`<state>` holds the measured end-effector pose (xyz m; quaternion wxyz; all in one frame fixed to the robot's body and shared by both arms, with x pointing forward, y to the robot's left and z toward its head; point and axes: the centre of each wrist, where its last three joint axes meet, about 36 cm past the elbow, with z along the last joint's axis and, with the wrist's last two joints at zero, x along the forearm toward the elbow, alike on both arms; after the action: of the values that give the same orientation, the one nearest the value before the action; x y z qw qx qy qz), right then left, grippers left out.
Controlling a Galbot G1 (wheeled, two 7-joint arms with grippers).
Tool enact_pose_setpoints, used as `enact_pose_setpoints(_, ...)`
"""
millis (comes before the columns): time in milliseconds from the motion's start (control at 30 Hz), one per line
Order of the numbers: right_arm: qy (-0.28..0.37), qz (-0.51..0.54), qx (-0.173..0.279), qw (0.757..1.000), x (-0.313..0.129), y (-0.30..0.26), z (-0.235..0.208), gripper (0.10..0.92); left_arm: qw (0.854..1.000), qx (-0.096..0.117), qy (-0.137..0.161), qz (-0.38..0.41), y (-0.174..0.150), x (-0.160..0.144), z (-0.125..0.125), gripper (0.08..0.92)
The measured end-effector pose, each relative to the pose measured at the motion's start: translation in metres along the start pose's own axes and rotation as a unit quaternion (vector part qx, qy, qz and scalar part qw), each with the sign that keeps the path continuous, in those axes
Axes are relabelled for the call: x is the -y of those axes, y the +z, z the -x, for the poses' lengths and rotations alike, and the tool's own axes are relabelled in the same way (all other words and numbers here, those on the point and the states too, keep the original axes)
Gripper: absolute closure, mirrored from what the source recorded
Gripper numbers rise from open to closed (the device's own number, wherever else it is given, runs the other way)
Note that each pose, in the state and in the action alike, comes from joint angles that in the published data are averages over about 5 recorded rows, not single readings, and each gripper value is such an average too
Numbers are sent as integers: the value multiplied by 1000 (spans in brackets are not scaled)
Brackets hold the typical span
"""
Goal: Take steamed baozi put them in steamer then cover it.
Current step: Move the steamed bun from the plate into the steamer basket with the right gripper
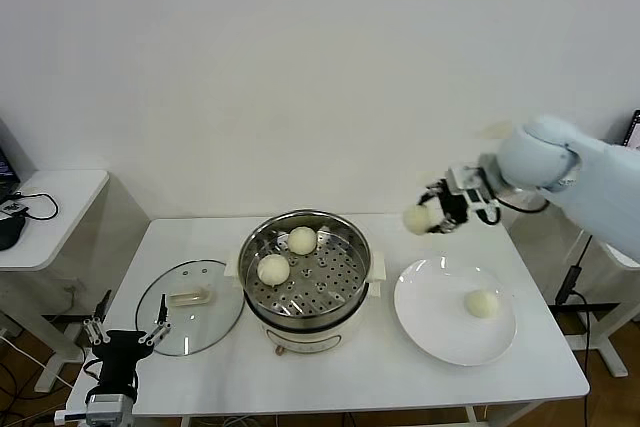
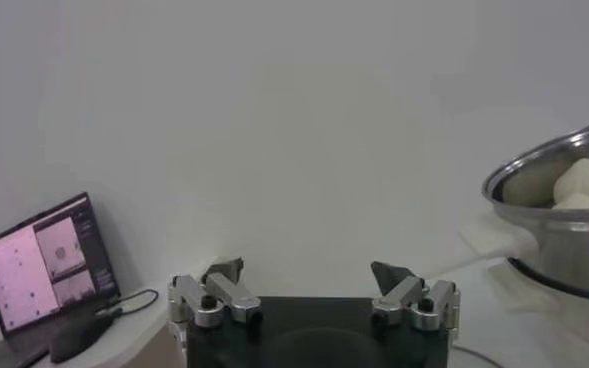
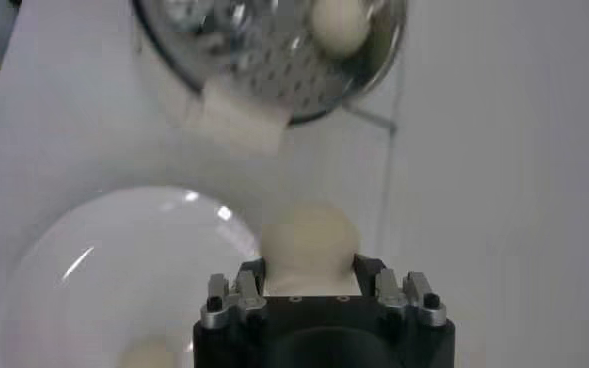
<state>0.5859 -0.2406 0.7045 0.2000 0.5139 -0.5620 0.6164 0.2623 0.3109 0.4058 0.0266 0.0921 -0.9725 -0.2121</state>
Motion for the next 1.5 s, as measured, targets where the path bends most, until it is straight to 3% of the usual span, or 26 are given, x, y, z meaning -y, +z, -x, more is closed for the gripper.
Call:
enact_pose_setpoints(433,-42,-124,76,989,7,-93,62,448,1000,-3,-17,8,5,-12,-2,177)
enact_pose_setpoints(900,-90,-281,105,950,-15,-142,131,445,999,-7,-31,8,9,-18,-2,177)
enact_pose_setpoints(1300,-112,-356,114,921,-28,-156,154,442,999,-9,-34,7,14,-18,2,177)
enact_pose_setpoints(1500,-111,-372,116,914,-28,-156,157,330,999,-10,-35,7,16,-18,2,177)
